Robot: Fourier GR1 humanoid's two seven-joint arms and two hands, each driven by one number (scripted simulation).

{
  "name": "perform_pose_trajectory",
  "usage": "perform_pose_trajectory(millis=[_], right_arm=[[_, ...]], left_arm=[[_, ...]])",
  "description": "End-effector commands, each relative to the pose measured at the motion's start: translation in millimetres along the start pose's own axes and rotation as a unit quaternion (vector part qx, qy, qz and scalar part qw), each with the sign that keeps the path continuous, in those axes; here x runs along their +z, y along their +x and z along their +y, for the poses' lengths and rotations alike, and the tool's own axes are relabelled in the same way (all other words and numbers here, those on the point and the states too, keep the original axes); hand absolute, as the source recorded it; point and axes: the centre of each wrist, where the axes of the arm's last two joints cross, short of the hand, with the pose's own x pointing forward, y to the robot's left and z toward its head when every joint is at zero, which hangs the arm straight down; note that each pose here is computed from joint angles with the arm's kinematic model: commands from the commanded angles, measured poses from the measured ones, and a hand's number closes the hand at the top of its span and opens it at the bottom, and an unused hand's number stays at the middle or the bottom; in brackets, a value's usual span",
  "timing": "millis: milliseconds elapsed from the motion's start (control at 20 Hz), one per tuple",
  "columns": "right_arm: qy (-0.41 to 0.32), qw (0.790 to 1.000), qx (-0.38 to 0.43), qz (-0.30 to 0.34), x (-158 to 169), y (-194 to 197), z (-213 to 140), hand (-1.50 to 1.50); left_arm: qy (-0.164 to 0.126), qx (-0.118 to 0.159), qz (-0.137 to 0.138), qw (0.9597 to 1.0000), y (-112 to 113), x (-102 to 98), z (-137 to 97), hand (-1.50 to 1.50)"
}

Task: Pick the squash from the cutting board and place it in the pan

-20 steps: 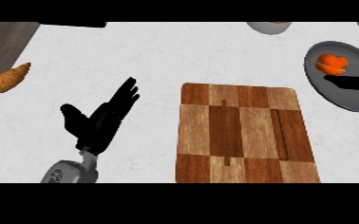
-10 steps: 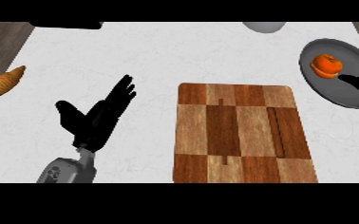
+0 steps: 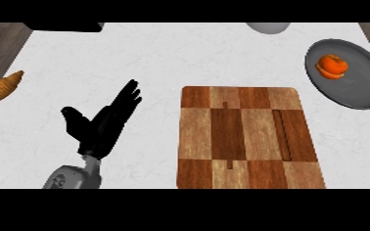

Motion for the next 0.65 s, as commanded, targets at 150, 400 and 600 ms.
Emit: perform_pose_trajectory(millis=[150,400,600], right_arm=[[0.032,0.999,-0.023,-0.021,28.3,-13.3,-31.1,-1.50],[0.046,0.999,-0.016,-0.013,37.8,-13.3,-46.4,-1.50],[0.055,0.998,-0.011,-0.019,44.7,-14.9,-53.9,-1.50]], left_arm=[[0.008,-0.002,-0.003,1.0000,-11.5,5.3,4.2,0.00],[0.011,-0.004,0.003,0.9999,8.5,-1.6,10.6,0.00],[0.008,-0.002,0.010,0.9999,1.7,14.2,15.9,0.00]])
